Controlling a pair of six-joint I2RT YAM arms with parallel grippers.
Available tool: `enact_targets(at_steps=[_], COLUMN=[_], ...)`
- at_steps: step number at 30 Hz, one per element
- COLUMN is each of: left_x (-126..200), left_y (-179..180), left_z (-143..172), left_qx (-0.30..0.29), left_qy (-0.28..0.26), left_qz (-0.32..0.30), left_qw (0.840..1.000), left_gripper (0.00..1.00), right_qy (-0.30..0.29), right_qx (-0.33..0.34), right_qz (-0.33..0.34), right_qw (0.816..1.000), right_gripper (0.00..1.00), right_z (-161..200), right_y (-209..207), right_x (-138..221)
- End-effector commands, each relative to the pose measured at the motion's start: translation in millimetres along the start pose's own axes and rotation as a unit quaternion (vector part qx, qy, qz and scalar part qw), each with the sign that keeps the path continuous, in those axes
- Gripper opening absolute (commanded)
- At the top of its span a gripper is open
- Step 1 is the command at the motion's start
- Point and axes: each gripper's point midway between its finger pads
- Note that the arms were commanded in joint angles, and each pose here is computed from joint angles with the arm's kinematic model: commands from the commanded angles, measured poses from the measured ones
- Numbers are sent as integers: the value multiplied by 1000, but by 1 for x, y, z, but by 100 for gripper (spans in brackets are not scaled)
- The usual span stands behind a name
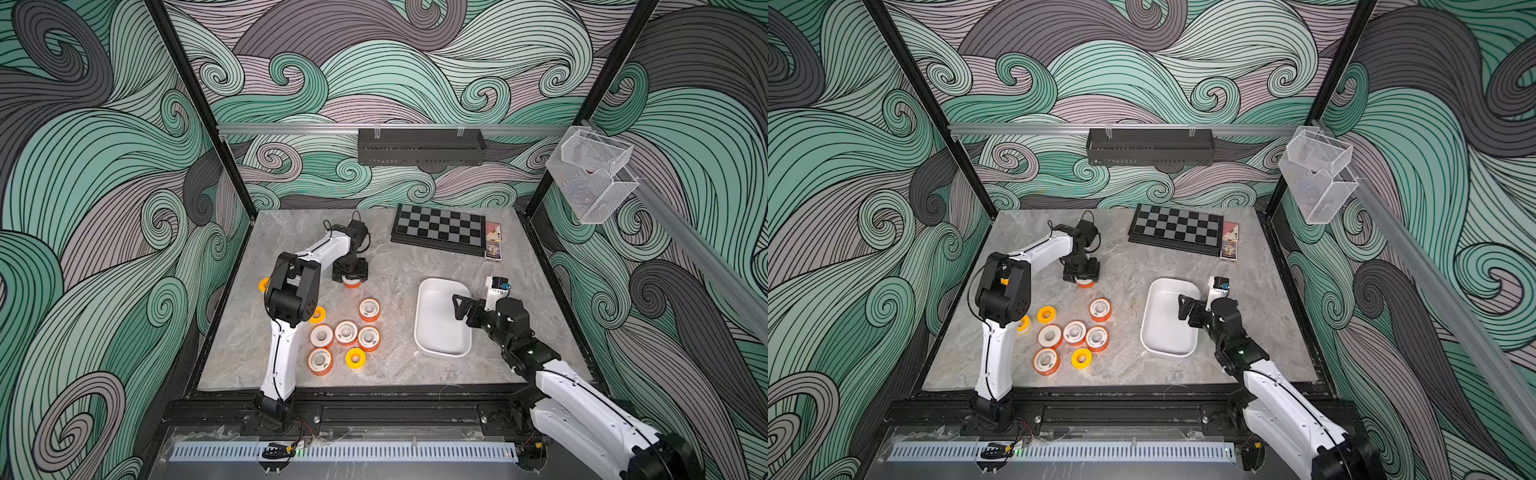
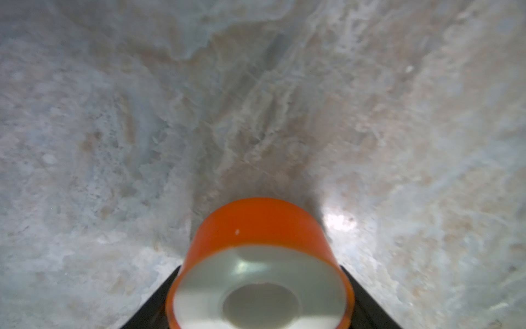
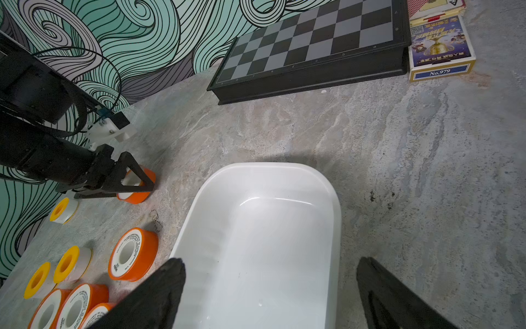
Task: Put the sealing tape into the storage box
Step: Pick up the sealing tape at the center of the board, then place the sealing tape in the storage box.
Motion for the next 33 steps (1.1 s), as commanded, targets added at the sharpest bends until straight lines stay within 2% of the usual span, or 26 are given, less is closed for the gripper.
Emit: enact_targets(at_steps=[1,7,10,17,26,33], left_x=[47,93,114,139,105,65], left_y=[-28,-93,-139,-225,-277,-278], left_z=[0,8,19,49,66,59], left_qx=[-31,-100,-149,-237,-265,-255], left_qy=[-39,-75,-88,-100,-60,-38], left_qz=[21,59,104,156,192,163], left_qw=[999,990,979,954,943,952], left_gripper=[63,62,59,59,59,59], right_qy=[-4,2,0,-49,-111,-112], right_qx=[5,5,8,-2,-17,-21], right_qz=[-8,-3,9,89,122,128], right_qw=[1000,1000,1000,995,986,985], right_gripper=[98,98,97,97,96,95], right_z=[1,3,2,-11,-25,-23], right_y=[2,1,-3,-35,-54,-57], right_x=[-1,-3,-3,11,32,31])
Point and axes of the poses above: each gripper's point midway between its finger pads, its own x axis back along the fingers, its own y axis along the line the jaws close on, z = x × y, and after that the axes turned 9 degrees about -x, right-handed
